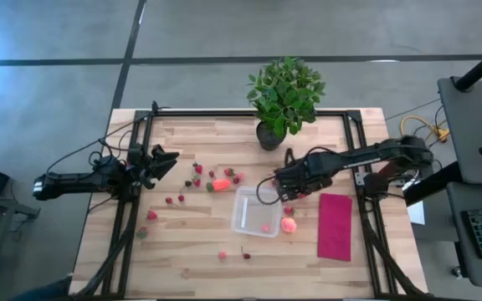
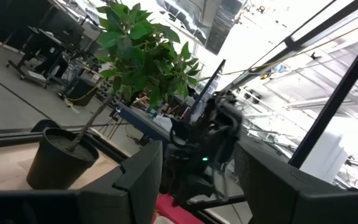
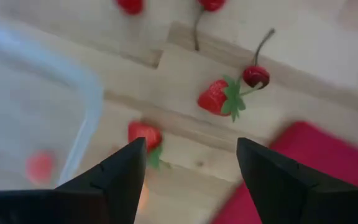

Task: Pick and placing Produce into tupperware
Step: Put the red cherry into the transparent bin

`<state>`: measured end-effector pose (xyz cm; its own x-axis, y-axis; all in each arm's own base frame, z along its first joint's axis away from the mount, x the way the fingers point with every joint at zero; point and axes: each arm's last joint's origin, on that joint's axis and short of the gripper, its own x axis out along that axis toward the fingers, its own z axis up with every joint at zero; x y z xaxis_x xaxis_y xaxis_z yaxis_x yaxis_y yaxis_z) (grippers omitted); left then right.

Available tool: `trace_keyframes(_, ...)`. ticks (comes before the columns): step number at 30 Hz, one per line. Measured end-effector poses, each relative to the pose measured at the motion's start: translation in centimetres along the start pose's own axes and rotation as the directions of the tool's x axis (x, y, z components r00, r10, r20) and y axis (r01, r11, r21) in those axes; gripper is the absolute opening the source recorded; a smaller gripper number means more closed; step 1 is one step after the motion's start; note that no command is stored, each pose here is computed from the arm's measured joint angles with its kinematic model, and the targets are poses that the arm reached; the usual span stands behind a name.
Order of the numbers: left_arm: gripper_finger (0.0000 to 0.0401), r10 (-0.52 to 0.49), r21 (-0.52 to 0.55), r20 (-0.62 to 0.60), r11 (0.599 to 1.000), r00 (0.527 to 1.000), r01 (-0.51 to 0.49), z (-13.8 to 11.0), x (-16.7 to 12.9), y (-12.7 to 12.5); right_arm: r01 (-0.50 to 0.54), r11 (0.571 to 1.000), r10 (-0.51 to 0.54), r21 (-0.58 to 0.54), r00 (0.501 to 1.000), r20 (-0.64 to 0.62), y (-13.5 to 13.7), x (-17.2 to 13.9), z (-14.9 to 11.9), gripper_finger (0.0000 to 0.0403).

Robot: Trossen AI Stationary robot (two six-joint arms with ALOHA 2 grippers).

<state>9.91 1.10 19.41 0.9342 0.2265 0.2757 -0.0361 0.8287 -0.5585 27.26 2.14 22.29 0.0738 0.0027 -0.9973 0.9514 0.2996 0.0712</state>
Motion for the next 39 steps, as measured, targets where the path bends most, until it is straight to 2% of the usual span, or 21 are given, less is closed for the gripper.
trace_keyframes(4, 0.0187, -0.001, 0.001, -0.006, 1.000, 1.000, 0.001, -0.1, 0.0, 0.0, -0.001, 0.989, -0.007, 0.148, 0.998, 0.055, -1.8, 1.7, -0.2, 0.0238)
trace_keyframes(11, 0.0187, -0.004, 0.000, -0.003, 1.000, 1.000, 0.004, 0.0, 0.0, 0.0, 0.074, 0.967, -0.103, 0.244, 0.989, 0.109, -4.4, 3.9, -0.2, 0.0242)
trace_keyframes(17, 0.0187, -0.003, 0.001, -0.003, 1.000, 1.000, 0.003, 0.0, 0.0, 0.0, -0.001, 0.959, -0.039, 0.284, 0.990, 0.135, -4.7, 5.6, 1.0, 0.0237)
trace_keyframes(23, 0.0187, -0.002, 0.010, -0.004, 1.000, 1.000, 0.002, 0.0, 0.0, 0.0, 0.037, 0.952, -0.077, 0.302, 0.990, 0.121, -5.8, 6.6, 1.9, 0.0235)
trace_keyframes(30, 0.0187, 0.011, 0.015, -0.023, 1.000, 1.000, -0.010, -0.2, 0.1, 0.1, 0.027, 0.959, -0.054, 0.281, 0.995, 0.088, -5.8, 6.6, 2.1, 0.0232)
trace_keyframes(39, 0.0187, 0.026, 0.020, -0.046, 0.999, 0.999, -0.025, -0.5, 0.3, 0.2, 0.015, 0.949, -0.047, 0.315, 0.994, 0.094, -6.1, 7.1, 2.2, 0.0194)
